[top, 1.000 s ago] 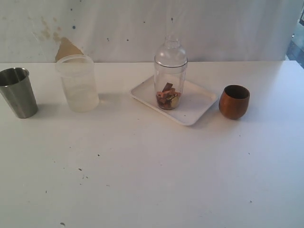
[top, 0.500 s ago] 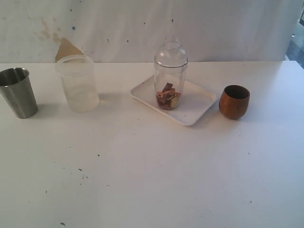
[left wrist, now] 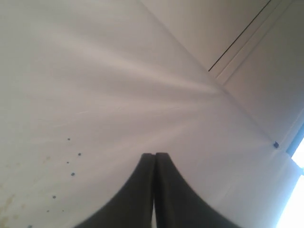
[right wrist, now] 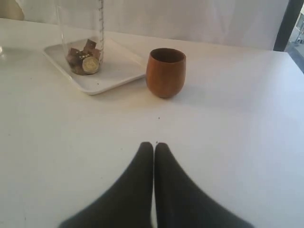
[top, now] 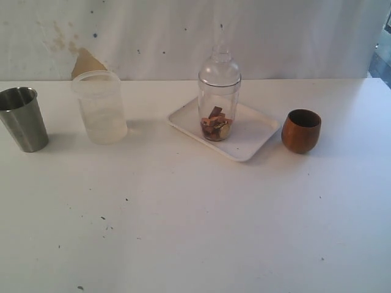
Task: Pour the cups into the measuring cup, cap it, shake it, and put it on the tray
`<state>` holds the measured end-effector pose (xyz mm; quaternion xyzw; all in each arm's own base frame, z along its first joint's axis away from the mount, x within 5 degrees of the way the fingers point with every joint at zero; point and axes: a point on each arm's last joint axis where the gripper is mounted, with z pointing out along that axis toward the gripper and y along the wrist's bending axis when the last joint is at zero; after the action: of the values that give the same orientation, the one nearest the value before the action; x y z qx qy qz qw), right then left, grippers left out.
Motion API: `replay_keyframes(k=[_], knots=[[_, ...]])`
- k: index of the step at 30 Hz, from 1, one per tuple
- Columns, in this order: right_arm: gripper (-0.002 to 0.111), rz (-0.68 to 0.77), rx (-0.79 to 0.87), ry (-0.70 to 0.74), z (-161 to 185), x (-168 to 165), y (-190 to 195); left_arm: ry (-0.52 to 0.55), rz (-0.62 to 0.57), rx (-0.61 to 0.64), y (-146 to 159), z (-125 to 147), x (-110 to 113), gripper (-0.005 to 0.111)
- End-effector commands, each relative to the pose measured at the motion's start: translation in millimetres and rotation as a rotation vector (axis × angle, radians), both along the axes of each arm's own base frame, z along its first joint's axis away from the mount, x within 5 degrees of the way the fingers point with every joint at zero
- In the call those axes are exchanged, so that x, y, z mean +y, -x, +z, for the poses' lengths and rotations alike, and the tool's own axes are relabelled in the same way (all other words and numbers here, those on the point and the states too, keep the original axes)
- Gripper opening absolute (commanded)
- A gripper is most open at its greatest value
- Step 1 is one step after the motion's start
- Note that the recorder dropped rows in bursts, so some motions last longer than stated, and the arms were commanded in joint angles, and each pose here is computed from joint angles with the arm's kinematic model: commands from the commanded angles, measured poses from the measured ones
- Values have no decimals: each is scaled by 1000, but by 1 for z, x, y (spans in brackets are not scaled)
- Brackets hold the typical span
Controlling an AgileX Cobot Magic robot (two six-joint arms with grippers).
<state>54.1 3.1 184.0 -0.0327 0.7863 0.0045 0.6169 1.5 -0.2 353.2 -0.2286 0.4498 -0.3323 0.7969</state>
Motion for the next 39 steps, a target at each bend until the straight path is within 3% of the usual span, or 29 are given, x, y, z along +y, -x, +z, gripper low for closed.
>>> replay_keyframes(k=[1,14,16,18,33,36,37,38,39], knots=[[1,2,-15,5,1,0,0,-10,13,68,-13,-21,1,1],[1,2,-15,5,1,0,0,-46,29,470,-54,-143,5,1],[1,2,-15,5,1,0,0,-48,27,502,-55,-146,5,1],[1,2,-15,5,1,0,0,-71,27,653,-54,-160,4,1],[1,2,-15,5,1,0,0,-135,44,670,-54,-161,5,1],[1,2,-15,5,1,0,0,-337,80,679,-54,-161,5,1],[1,2,-15,5,1,0,0,-459,100,682,-54,-161,5,1],[1,2,-15,5,1,0,0,-728,148,683,-54,-161,5,1],[1,2,-15,5,1,0,0,-835,167,681,-54,-161,5,1]])
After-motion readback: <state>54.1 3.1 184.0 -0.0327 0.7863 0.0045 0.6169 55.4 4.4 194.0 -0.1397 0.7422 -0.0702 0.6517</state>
